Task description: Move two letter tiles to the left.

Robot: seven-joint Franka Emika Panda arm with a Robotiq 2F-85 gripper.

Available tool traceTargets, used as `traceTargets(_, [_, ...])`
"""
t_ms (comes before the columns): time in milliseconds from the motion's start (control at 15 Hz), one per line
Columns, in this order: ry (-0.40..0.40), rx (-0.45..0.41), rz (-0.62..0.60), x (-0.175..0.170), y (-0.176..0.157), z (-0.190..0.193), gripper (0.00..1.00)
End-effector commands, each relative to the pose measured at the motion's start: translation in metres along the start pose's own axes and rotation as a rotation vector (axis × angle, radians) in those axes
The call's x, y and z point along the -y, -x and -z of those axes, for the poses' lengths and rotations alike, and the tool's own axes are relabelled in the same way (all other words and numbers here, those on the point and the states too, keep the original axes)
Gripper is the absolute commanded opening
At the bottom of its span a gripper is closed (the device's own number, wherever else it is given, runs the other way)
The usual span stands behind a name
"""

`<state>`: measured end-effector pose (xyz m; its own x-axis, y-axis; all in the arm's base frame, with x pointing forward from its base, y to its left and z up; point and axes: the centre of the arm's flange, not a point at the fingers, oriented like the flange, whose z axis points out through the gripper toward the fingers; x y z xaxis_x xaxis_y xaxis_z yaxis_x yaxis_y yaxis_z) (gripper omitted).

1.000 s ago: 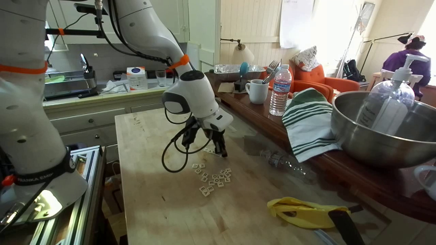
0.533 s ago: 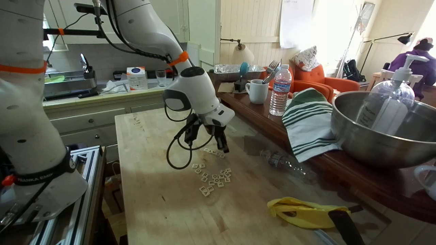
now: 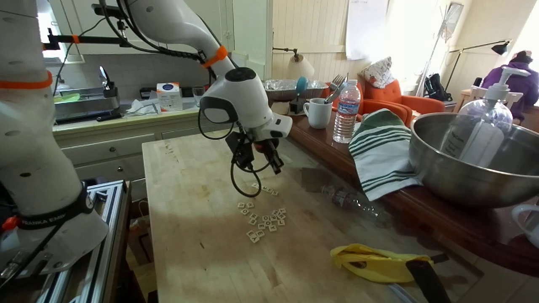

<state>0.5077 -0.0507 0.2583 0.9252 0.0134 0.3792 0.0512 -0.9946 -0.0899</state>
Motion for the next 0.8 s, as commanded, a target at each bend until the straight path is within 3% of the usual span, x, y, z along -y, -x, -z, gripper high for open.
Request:
traceTargets(0, [-0.072,0.071,0.155,0.001,0.012,0.009,0.3])
traceTargets(267, [-0.099,0.123,0.301,0.004,0.022,0.008,0.61])
traceTargets(600, [-0.084,0.119,0.449,0.004,0.031,0.008,0.98])
traceTargets(733, [-0.094,0.114,0.491,0.004,0.033,0.009,1.0])
